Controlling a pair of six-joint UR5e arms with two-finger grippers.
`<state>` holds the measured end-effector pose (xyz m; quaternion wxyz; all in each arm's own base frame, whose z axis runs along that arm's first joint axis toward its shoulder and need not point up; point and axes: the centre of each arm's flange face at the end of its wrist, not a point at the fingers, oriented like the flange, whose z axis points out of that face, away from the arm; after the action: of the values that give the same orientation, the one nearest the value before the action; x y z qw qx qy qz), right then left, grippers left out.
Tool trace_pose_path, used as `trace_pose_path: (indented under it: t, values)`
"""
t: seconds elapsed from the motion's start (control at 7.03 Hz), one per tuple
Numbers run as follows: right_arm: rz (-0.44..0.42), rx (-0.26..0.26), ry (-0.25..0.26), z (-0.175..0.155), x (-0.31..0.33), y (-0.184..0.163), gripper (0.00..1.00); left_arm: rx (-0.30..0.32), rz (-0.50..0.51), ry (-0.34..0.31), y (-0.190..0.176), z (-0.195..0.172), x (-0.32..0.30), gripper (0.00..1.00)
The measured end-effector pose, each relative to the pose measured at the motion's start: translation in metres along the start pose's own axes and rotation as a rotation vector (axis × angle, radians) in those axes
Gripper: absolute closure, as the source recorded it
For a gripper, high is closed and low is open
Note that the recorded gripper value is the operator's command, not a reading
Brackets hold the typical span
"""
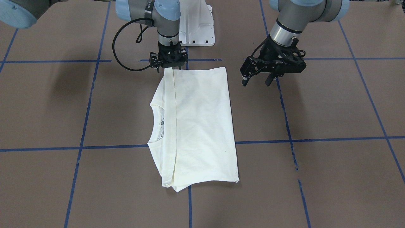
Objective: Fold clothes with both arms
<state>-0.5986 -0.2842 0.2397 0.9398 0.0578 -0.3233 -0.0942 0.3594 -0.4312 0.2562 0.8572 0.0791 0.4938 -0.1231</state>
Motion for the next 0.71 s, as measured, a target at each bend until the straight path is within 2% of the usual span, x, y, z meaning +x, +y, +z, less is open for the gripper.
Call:
trace_pose_path:
  t: [0.28, 0.71]
  values:
    - [-0.019, -0.01, 0.037, 0.0066, 0.0034, 0.0, 0.0, -0.005, 0.001, -0.002, 0.0015, 0.0043, -0.0005, 0.0]
    - [-0.022, -0.011, 0.053, 0.0106, 0.0043, -0.002, 0.0, -0.007, 0.005, -0.003, 0.0023, 0.0058, -0.0006, 0.0]
